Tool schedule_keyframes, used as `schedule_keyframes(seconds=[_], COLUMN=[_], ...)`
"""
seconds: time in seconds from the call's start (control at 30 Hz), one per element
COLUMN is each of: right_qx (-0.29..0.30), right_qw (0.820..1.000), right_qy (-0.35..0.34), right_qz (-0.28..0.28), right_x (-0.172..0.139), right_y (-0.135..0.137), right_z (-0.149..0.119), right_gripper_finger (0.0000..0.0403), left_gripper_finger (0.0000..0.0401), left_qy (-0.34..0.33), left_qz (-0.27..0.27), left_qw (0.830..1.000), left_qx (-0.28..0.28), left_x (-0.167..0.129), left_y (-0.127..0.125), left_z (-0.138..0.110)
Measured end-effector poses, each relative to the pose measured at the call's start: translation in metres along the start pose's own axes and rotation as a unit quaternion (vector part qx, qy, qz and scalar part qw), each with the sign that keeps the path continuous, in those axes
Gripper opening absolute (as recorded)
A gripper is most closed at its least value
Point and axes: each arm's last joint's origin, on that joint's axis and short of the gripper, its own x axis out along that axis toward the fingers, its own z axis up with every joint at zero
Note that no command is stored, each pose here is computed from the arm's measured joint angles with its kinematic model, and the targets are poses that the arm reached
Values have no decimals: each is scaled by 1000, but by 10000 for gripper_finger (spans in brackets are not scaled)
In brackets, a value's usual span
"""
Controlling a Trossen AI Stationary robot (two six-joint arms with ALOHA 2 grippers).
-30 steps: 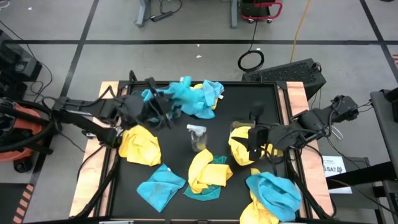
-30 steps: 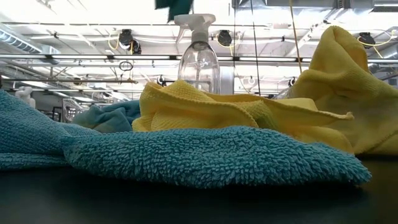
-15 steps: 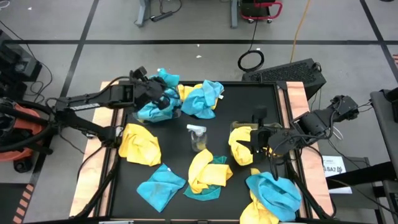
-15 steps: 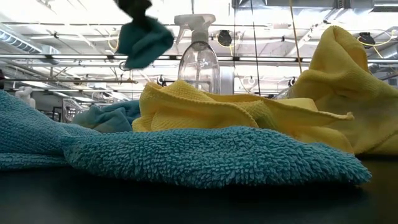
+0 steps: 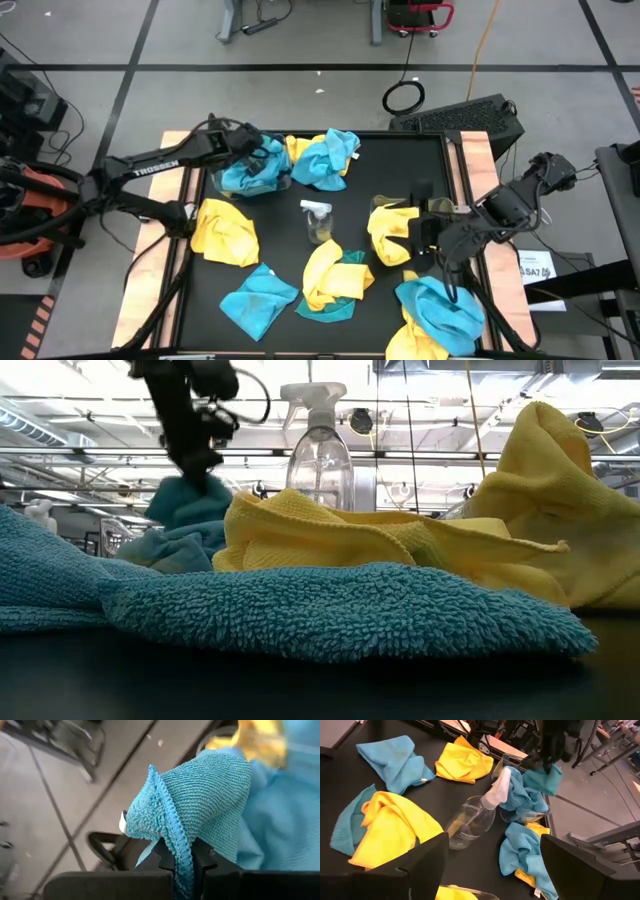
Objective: Sort microfiber towel by color & place in baskets
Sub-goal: Put the blue microfiber towel into the top transparent bin
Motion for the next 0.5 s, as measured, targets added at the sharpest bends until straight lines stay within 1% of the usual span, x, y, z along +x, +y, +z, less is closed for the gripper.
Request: schedule_keyframes(seconds=[0.17, 0.33, 0.43, 0.5], right_qx=[5, 10, 7, 4], right_qw=[1000, 1000, 1000, 1000], right_qy=[-2, -1, 2, 6], right_qz=[5, 5, 4, 4], right_x=[-2, -1, 1, 4], right_y=[3, 3, 5, 7], right_z=[0, 0, 0, 1], right_gripper_finger=[306, 306, 306, 306], left_gripper_finger=[15, 13, 13, 13], left_qy=[20, 39, 67, 87], left_qz=[-37, -99, -131, -136], left_qw=[999, 993, 987, 985], left_qx=[-28, -57, -61, -59], left_x=[31, 55, 68, 77], left_y=[-1, -5, -9, -13], left_z=[-20, -38, -48, -53])
